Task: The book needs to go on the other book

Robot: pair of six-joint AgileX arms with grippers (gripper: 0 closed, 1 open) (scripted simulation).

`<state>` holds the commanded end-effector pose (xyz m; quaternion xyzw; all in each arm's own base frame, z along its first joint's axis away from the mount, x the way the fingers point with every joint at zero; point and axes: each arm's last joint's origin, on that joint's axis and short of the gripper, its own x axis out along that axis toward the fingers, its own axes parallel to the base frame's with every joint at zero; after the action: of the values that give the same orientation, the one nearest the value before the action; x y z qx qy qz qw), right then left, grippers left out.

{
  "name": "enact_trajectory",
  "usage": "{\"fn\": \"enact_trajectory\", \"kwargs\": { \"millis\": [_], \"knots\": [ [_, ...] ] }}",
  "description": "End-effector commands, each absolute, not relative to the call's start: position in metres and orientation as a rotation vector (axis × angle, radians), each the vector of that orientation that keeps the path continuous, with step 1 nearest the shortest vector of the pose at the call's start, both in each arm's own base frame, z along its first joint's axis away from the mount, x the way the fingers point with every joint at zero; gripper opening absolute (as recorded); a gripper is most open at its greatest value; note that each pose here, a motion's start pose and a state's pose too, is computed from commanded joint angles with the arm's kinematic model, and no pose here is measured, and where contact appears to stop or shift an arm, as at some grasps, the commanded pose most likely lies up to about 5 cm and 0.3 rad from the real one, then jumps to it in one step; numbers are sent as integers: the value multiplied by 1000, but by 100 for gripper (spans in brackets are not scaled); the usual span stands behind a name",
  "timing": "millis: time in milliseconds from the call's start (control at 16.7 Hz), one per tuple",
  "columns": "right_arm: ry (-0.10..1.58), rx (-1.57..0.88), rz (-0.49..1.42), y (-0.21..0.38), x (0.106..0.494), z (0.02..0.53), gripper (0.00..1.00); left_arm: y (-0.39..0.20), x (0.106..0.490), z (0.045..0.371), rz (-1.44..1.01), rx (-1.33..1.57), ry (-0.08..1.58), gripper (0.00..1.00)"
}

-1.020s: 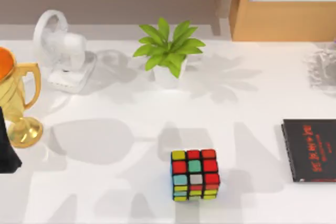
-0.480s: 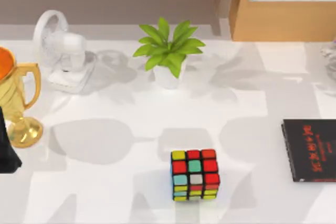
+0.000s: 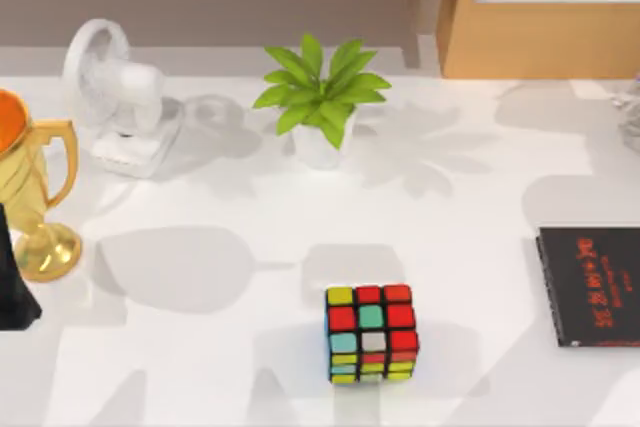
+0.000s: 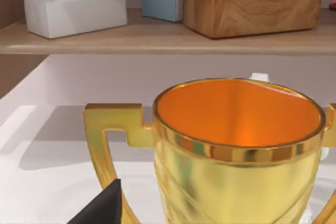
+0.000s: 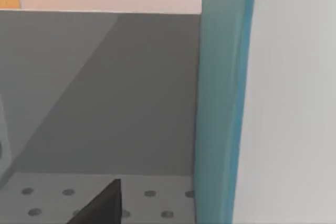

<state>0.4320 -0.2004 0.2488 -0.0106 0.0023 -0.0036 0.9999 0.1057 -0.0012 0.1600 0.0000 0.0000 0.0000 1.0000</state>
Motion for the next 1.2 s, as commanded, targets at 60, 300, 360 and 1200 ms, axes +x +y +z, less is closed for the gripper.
{"fn": "enact_trajectory", "kwargs": {
  "millis": [60, 300, 360, 1200],
  "knots": [
    [5, -21, -7, -200, 432, 249, 100, -1, 106, 160, 0, 0, 0, 100],
    [6, -21, -6, -199, 435, 249, 100, -1, 106, 160, 0, 0, 0, 100],
    [5, -21, -7, -199, 439, 249, 100, -1, 106, 160, 0, 0, 0, 100],
    [5, -21, -7, -201, 462, 249, 62, -1, 106, 160, 0, 0, 0, 100]
  ]
}}
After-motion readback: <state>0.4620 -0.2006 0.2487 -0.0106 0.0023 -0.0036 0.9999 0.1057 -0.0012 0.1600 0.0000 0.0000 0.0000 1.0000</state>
